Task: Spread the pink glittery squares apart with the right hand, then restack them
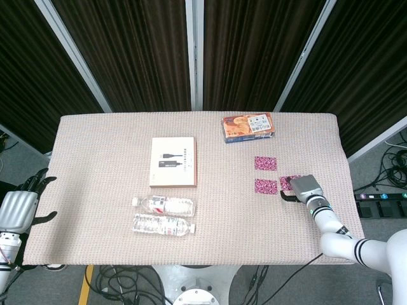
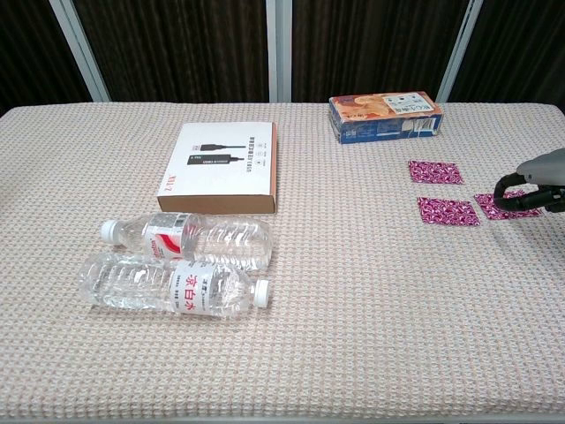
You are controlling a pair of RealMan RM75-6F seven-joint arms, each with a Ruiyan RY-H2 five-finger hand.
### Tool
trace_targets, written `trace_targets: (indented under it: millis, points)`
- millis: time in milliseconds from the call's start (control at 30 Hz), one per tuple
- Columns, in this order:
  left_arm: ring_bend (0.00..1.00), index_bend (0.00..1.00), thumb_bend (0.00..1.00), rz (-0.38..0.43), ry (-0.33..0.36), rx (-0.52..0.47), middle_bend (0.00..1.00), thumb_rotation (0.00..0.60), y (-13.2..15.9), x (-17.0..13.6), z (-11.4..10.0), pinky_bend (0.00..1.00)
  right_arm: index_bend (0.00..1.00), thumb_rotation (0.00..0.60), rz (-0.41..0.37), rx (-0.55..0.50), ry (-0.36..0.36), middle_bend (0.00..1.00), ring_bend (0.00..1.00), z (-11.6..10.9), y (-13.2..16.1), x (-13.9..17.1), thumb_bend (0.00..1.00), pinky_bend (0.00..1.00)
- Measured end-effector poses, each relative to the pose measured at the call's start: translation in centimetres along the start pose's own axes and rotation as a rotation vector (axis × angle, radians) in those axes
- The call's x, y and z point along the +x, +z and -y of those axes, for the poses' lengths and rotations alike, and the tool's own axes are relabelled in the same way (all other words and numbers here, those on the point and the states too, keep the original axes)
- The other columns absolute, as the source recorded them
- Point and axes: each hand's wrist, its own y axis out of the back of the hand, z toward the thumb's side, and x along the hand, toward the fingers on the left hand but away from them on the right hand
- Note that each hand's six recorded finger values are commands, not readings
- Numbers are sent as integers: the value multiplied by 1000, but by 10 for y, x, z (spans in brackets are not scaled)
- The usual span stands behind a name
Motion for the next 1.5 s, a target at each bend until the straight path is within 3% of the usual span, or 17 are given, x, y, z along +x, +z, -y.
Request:
trace_targets:
  millis: [133,233,333,367,433,500,567,633,733,967,1100,1367,1500]
  points:
    - [208,260,0,2,-1,1,188,600,1,0,0,389,190,0,-15,-19,-72,1000,1000,-15,0,6,351,984]
    - [208,260,0,5,2,1,188,600,2,0,-2,389,234,2,-12,-37,-152,985,1000,-31,-4,12,237,973]
    - [208,260,0,3,3,-2,188,600,3,0,-2,389,298,162,-14,-65,-254,887,974,-48,-7,19,34,951]
    - [208,260,1,3,1,-3,188,600,3,0,-2,389,317,253,-18,-69,-288,834,940,-53,-8,21,4,948]
    - [208,260,1,3,-3,-3,188,600,3,0,0,389,327,352,-31,-73,-363,760,879,-60,-9,26,0,947]
    - [208,260,0,3,-6,-5,188,600,4,-1,1,389,302,397,-44,-81,-415,689,825,-61,-12,29,0,942]
    - [208,261,0,5,-8,-7,188,600,4,-1,2,389,262,403,-49,-94,-447,641,787,-56,-21,30,0,928]
    - [208,260,0,7,-11,-7,188,600,5,-1,3,389,212,397,-40,-102,-456,594,750,-49,-32,29,0,883]
    - [208,260,0,8,-14,-7,188,600,6,-1,4,389,189,330,-27,-112,-463,557,704,-39,-46,25,0,784]
    - [208,260,0,7,-17,-7,188,600,7,-2,6,389,277,318,-17,-81,-415,508,617,-16,-57,14,0,560]
    - [208,260,0,6,-19,-5,188,600,7,-2,7,389,311,353,-11,-69,-379,518,626,-8,-58,10,0,558]
    - [208,260,0,3,-20,-7,188,600,6,-2,8,389,395,495,6,-36,-328,560,664,-4,-57,2,0,573]
    - [208,260,0,-2,-21,-7,188,600,4,-3,8,389,416,504,-20,-49,-330,590,695,-9,-41,-2,0,604]
